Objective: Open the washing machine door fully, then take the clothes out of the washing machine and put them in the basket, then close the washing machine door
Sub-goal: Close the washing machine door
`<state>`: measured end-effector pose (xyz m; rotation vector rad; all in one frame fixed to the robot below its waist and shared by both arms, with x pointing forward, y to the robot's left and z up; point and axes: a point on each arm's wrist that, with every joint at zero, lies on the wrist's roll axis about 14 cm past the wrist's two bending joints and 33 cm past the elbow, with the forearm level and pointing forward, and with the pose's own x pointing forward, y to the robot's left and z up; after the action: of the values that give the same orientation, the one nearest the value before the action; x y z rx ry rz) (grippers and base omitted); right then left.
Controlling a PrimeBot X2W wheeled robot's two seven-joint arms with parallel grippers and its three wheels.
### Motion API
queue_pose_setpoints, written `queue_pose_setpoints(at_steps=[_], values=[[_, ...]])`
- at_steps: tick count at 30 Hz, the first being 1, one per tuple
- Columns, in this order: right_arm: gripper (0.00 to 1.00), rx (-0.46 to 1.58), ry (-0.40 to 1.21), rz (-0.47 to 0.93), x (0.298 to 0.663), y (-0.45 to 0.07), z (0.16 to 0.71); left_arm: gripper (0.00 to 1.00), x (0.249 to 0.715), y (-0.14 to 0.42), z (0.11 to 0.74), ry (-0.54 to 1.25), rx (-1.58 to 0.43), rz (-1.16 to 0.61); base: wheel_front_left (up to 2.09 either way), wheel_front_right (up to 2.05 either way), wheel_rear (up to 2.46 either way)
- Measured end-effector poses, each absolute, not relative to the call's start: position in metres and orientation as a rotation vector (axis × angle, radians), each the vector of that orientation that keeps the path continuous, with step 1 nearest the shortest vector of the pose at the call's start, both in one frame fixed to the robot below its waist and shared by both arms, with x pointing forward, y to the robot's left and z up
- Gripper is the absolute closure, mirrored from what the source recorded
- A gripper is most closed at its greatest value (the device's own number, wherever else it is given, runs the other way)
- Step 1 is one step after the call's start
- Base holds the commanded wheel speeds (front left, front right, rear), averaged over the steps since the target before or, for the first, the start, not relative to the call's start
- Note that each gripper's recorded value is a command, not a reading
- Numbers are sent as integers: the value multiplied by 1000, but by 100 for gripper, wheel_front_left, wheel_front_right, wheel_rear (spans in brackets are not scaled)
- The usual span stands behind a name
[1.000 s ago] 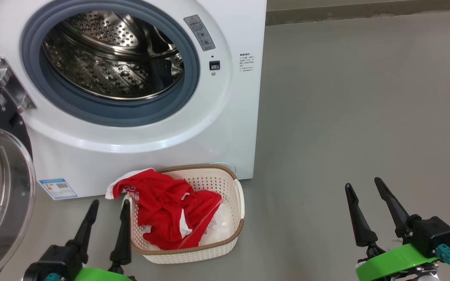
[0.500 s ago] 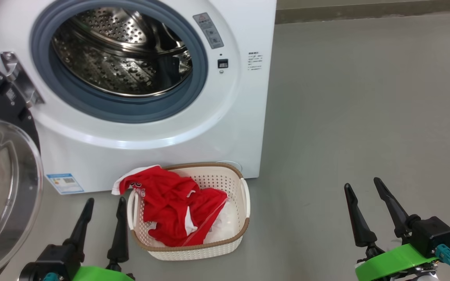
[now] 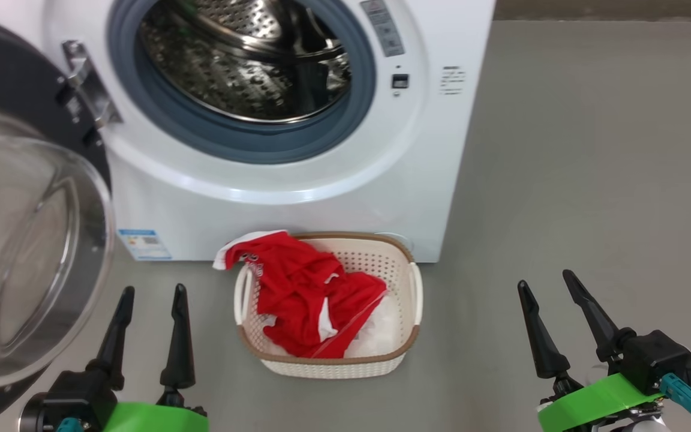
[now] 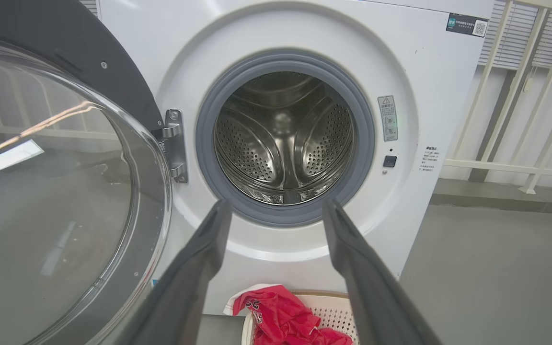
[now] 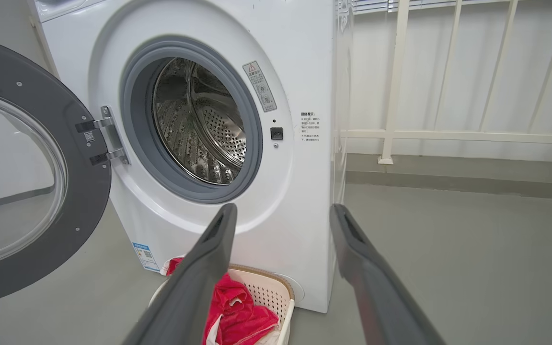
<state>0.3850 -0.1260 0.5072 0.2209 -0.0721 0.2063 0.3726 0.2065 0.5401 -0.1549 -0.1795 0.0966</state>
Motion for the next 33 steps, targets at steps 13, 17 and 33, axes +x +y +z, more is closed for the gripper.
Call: queue_pose_setpoints(at_steps=[13, 17, 33], values=[[0, 226, -64, 387, 403, -65, 510, 0, 340, 250, 553, -224, -116, 258, 0, 0, 0], [0, 229, -60, 443, 404, -46, 510, 0, 325, 265, 553, -225, -106, 319, 0, 0, 0], [0, 237, -60, 623, 401, 16, 516, 0, 279, 303, 561, -238, -65, 477, 0, 0, 0]])
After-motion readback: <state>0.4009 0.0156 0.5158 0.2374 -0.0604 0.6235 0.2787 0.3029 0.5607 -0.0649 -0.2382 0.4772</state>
